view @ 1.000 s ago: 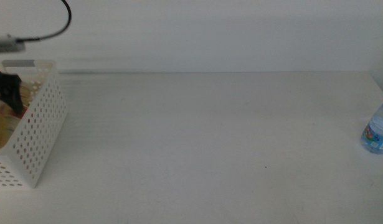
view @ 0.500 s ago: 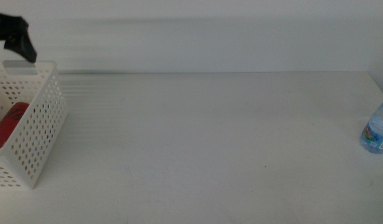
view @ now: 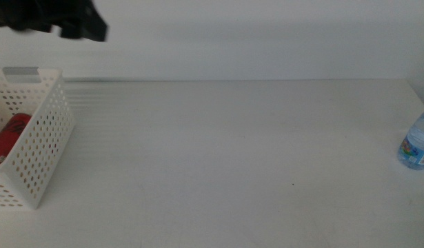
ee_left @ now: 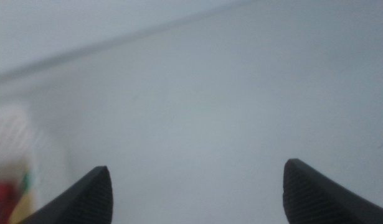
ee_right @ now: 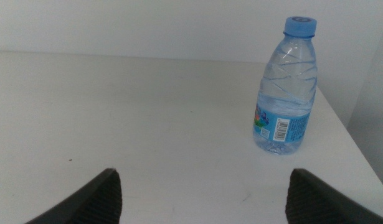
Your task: Use arms to grab the bottles and put them into the dustbin to the left of the table.
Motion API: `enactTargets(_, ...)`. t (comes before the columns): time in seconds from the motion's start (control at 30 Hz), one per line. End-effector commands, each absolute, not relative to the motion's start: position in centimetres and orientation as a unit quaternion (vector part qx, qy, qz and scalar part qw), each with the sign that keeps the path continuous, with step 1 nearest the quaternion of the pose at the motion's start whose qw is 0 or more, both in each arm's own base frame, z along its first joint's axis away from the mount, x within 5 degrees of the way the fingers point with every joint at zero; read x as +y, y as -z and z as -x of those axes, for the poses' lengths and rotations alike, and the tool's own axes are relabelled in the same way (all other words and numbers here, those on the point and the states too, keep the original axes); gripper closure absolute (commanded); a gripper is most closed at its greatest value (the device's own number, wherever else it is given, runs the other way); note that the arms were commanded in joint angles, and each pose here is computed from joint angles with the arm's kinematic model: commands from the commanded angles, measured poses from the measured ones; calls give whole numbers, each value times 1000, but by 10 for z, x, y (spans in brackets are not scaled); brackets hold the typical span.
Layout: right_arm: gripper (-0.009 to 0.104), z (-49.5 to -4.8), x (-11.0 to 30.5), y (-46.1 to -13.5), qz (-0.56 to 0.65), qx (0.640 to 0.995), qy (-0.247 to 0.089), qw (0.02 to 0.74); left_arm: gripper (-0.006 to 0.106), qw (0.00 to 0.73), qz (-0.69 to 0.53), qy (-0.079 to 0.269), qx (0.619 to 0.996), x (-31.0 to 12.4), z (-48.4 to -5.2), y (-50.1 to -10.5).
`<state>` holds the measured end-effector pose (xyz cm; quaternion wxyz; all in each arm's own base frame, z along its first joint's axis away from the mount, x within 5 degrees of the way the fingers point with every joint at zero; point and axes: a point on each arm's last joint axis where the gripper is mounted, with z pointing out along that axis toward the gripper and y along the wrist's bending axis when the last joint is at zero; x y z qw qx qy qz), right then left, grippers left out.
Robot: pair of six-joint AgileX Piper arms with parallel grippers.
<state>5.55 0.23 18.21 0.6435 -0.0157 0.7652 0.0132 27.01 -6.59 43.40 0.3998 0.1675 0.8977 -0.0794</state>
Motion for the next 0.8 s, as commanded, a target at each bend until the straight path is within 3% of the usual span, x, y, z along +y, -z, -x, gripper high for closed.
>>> enactTargets(0.0,16,-54,2,-193,20,730,-5,683,10,508,-172,103,838,-78,-246,-453)
enactTargets(0.13,16,-54,2,-193,20,730,-5,683,10,553,-189,125,802,-89,-217,-438)
enactTargets(0.53,16,-54,2,-193,20,730,-5,683,10,552,-214,174,787,-86,-143,-352)
enactTargets(0.77,16,-54,2,-193,20,730,-5,683,10,554,-218,214,775,-81,-112,-325)
